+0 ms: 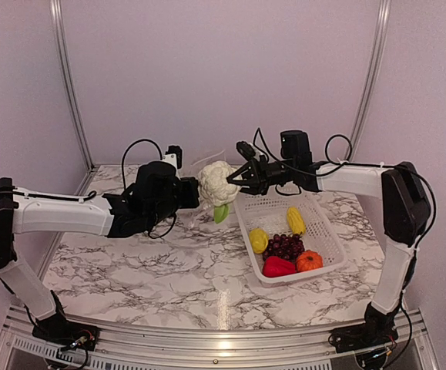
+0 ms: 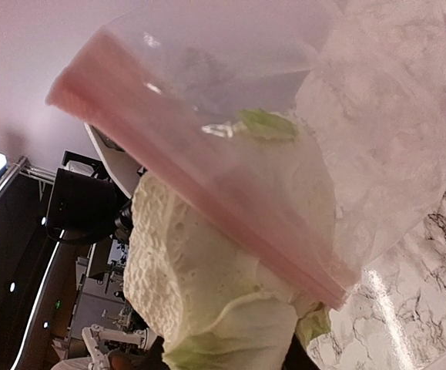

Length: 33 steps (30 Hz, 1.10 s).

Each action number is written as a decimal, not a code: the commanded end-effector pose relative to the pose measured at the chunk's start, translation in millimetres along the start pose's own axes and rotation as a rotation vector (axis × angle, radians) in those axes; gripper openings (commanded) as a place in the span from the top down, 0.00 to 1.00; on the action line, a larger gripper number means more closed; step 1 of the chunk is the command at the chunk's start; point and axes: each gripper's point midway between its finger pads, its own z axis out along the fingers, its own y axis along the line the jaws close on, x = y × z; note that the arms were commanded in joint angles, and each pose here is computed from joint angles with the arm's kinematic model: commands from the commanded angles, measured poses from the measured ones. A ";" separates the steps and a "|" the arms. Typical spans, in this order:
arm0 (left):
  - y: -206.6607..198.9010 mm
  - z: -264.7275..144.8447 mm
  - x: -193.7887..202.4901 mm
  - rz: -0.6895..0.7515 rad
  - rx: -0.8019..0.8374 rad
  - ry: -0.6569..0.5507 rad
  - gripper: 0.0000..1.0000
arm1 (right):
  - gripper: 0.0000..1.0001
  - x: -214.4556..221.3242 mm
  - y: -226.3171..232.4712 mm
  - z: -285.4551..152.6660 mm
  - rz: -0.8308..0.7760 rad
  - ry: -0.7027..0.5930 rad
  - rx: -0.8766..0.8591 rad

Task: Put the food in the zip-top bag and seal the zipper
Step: Place the fake vegetable in the zipper food storage bag.

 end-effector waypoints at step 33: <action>-70.8 16.0 17.6 0.001 0.155 0.060 1.00 | 0.84 -27.1 -67.7 -2.2 0.180 -0.169 0.273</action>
